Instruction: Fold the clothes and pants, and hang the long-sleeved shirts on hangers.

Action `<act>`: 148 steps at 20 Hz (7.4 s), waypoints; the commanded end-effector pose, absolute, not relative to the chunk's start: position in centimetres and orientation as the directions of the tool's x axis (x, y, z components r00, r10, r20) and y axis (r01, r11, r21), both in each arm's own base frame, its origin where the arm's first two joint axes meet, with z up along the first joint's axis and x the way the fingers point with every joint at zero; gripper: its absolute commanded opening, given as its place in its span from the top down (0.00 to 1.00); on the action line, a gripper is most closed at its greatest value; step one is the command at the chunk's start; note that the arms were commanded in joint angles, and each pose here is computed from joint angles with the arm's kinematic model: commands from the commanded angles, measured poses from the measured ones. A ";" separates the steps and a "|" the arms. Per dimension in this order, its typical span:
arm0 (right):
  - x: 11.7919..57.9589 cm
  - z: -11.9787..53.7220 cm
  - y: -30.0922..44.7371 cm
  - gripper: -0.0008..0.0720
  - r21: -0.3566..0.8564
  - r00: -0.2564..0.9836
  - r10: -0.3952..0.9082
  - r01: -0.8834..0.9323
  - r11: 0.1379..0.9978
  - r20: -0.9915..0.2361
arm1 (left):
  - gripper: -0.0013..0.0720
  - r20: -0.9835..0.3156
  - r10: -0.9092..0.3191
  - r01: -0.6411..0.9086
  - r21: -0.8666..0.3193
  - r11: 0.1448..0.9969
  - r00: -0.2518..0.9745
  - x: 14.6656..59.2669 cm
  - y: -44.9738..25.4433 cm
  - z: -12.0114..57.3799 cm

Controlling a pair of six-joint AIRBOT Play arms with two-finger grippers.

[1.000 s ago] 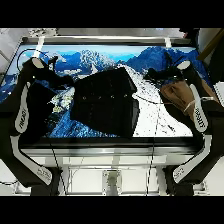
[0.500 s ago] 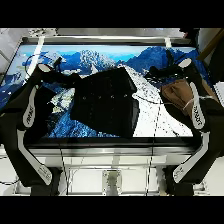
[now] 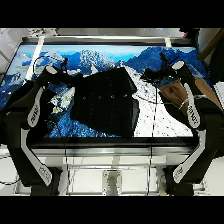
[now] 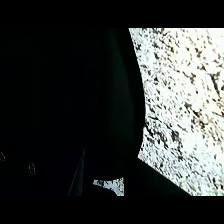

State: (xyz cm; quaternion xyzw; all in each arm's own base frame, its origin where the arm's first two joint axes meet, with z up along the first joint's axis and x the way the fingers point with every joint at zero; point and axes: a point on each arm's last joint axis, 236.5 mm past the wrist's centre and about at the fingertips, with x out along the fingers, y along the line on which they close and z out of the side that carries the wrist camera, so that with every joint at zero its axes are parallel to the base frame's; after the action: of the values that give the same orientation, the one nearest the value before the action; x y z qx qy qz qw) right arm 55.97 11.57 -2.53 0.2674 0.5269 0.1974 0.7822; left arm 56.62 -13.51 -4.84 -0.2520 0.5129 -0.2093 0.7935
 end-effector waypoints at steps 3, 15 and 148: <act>55.0 -3.0 11.7 0.62 0.616 0.325 0.594 -0.042 0.786 -0.736 | 0.24 -0.736 -0.509 0.085 -0.531 0.843 0.446 55.9 -6.5 0.1; 55.1 -3.0 12.0 0.62 0.611 0.327 0.590 -0.048 0.791 -0.738 | 0.26 -0.718 -0.552 0.000 -0.609 0.793 0.424 58.1 -10.3 -7.9; 25.6 -6.6 13.7 0.97 0.472 -0.253 0.404 -0.349 0.809 -0.879 | 0.95 -0.940 -0.288 0.372 -0.206 0.905 0.182 35.1 -12.4 -6.0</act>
State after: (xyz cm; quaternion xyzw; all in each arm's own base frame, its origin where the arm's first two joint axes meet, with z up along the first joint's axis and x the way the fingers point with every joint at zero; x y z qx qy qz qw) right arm 28.69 14.02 -3.60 0.0014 0.7018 0.3197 0.6366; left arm 36.67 -12.29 -4.84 0.0294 0.5832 -0.2101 0.7842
